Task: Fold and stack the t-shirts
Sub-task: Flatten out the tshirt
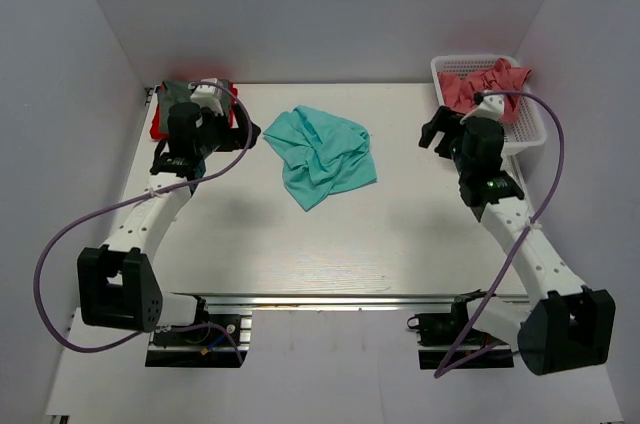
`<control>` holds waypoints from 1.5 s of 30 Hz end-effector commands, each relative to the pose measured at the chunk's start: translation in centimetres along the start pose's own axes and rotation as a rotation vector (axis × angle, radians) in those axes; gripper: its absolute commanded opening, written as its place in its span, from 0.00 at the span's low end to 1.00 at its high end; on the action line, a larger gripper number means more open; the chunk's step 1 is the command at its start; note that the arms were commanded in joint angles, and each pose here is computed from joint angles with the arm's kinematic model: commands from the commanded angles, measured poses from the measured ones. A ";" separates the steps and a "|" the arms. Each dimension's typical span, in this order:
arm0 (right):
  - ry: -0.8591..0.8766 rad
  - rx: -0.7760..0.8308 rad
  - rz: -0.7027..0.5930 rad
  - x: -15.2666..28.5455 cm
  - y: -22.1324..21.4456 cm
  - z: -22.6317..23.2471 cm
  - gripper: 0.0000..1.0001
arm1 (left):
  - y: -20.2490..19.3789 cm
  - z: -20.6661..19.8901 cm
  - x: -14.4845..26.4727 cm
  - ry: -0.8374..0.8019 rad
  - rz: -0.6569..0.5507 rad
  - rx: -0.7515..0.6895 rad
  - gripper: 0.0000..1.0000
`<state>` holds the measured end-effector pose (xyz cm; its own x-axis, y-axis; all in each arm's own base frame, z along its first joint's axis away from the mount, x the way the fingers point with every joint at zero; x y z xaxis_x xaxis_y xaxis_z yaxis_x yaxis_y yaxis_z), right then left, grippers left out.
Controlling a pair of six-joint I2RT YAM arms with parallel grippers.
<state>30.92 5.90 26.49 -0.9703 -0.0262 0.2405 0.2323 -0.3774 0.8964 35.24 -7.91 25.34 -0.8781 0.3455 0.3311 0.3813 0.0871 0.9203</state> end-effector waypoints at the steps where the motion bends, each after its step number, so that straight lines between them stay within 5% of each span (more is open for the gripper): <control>1: 0.024 0.034 0.064 -0.6 1.8 1.5 0.90 | 1.9 -1.1 0.2 -0.097 -0.035 -0.037 1.00; 9: 0.017 0.165 0.227 -3.6 -0.3 1.4 0.90 | -0.6 0.8 -7.3 -0.050 0.171 0.037 1.00; 16: 0.313 0.227 0.508 -7.0 -4.4 7.6 0.90 | -3.9 3.6 -15.4 0.066 0.341 0.100 0.97; 24: 0.357 0.332 0.686 -10.6 -10.5 13.2 0.85 | -7.9 4.9 -19.0 0.085 0.431 0.141 0.85; 26: 0.381 0.349 0.683 -11.5 -10.8 15.0 0.76 | -8.7 5.0 -19.7 0.079 0.439 0.155 0.80; 31: 0.367 0.430 0.749 -12.2 -14.8 16.9 0.75 | -10.0 4.2 -20.7 0.045 0.455 0.152 0.68; 35: 0.387 0.459 0.755 -12.0 -16.2 17.9 0.65 | -10.7 3.2 -21.4 0.018 0.468 0.144 0.43; 42: 0.235 0.500 0.730 -13.6 -18.8 16.8 0.63 | -10.3 2.6 -21.2 0.003 0.439 0.124 0.07; 45: 0.226 0.496 0.704 -13.9 -19.0 16.8 0.53 | -9.5 2.3 -20.9 -0.012 0.411 0.119 0.00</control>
<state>39.86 28.70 11.61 -0.5007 -0.3255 0.8021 0.7636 0.2704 0.5864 50.84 -13.40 7.22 -0.6208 0.3565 0.6982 0.7594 0.0524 0.6485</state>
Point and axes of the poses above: each gripper's point midway between its finger pads, its own x axis back along the fingers, its own z axis along the line the jaws close on, y = z × x, the point moved 7 cm from there along x, back along the fingers, and after that the axes turned 6 degrees about -x, right-handed, at the moved point
